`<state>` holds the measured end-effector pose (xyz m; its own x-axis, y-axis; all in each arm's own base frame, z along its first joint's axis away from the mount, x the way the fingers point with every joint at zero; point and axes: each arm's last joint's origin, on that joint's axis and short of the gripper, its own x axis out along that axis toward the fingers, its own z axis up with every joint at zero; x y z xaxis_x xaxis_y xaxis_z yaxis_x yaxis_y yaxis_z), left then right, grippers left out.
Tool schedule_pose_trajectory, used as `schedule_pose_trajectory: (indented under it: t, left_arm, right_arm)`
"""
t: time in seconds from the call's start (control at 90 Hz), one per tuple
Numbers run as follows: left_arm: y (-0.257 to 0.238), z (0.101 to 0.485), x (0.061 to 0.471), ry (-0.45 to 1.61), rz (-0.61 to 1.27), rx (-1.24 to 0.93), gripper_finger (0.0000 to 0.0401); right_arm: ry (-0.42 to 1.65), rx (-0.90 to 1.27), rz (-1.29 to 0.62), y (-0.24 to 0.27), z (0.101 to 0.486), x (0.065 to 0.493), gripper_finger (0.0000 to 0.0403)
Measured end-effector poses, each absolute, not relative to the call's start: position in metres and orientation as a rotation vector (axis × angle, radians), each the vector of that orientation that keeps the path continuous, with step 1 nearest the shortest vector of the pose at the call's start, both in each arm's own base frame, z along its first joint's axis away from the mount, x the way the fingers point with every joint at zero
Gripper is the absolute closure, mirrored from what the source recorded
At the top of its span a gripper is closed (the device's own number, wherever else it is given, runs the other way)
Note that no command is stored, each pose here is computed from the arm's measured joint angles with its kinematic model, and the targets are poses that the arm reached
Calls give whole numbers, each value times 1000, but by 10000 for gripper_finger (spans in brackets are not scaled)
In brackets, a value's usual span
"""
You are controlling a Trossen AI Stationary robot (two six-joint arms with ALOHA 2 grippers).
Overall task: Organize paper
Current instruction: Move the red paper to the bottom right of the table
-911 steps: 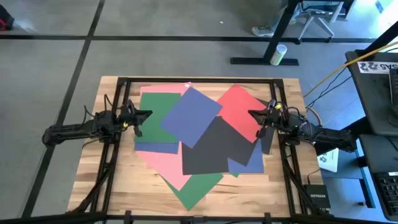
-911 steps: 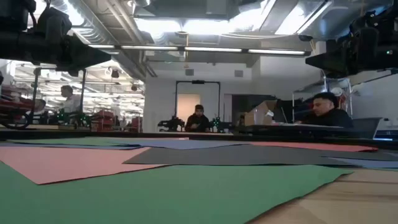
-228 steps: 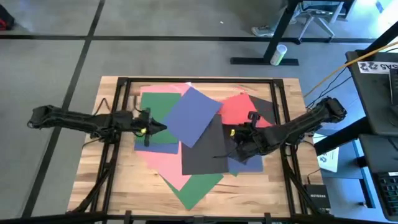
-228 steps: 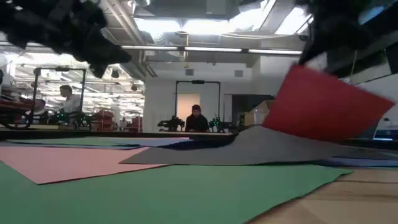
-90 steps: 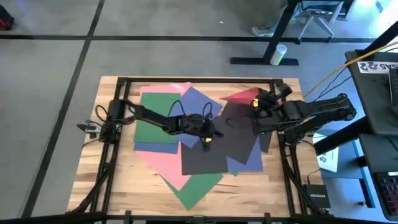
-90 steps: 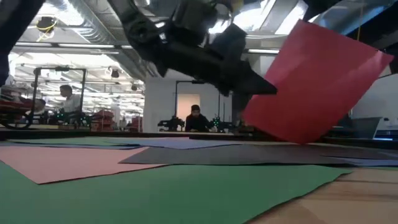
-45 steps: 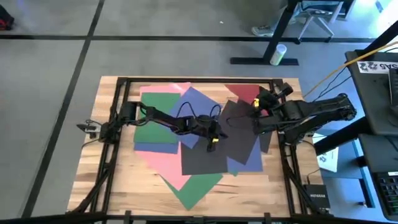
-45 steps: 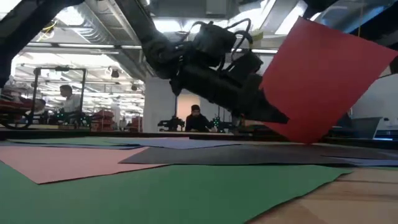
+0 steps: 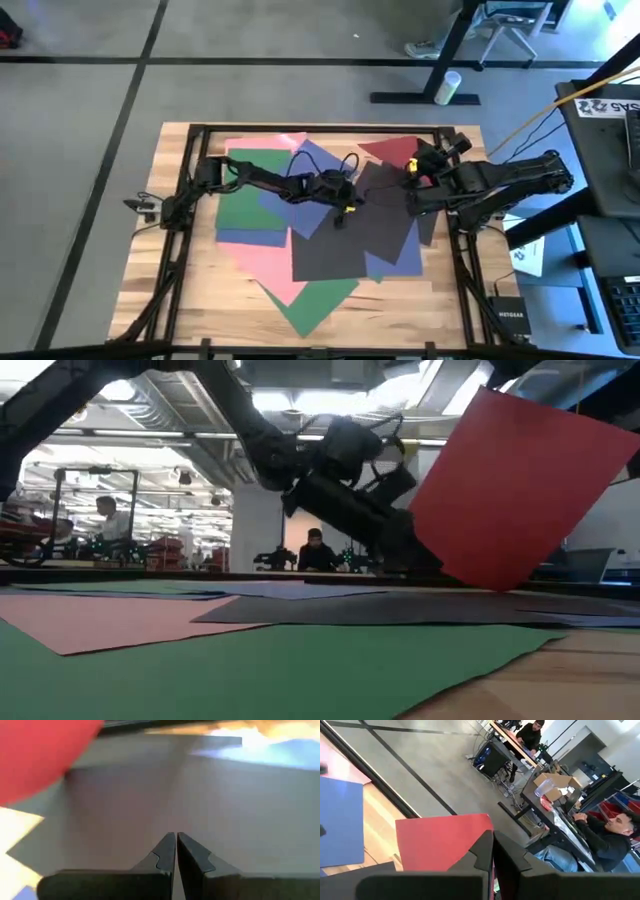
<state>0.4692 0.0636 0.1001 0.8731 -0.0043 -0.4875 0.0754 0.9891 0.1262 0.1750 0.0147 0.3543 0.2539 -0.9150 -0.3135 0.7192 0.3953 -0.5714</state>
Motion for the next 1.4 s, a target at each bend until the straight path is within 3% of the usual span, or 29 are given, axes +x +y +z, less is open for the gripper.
schedule_pose_trajectory:
  t: [0.133, 0.389, 0.911, 1.056, 1.211, 1.4]
  left_arm:
    - [54, 84, 480, 556, -78, 136, 400]
    - [43, 88, 471, 761, -73, 109, 401]
    - [42, 144, 432, 1030, -3, 156, 401]
    - [42, 159, 430, 1011, 16, 174, 401]
    - [44, 158, 429, 1019, 19, 174, 401]
    - [44, 159, 430, 1003, 16, 185, 401]
  right_arm:
    - [667, -347, -1142, 15, 354, 175, 403]
    - [675, -352, -1140, 14, 354, 174, 403]
    - [771, -291, -1073, 16, 351, 175, 403]
    - [916, -179, -954, 19, 346, 175, 403]
    - [1123, 61, -681, 30, 339, 179, 403]
    - [1177, 164, -492, 45, 335, 186, 401]
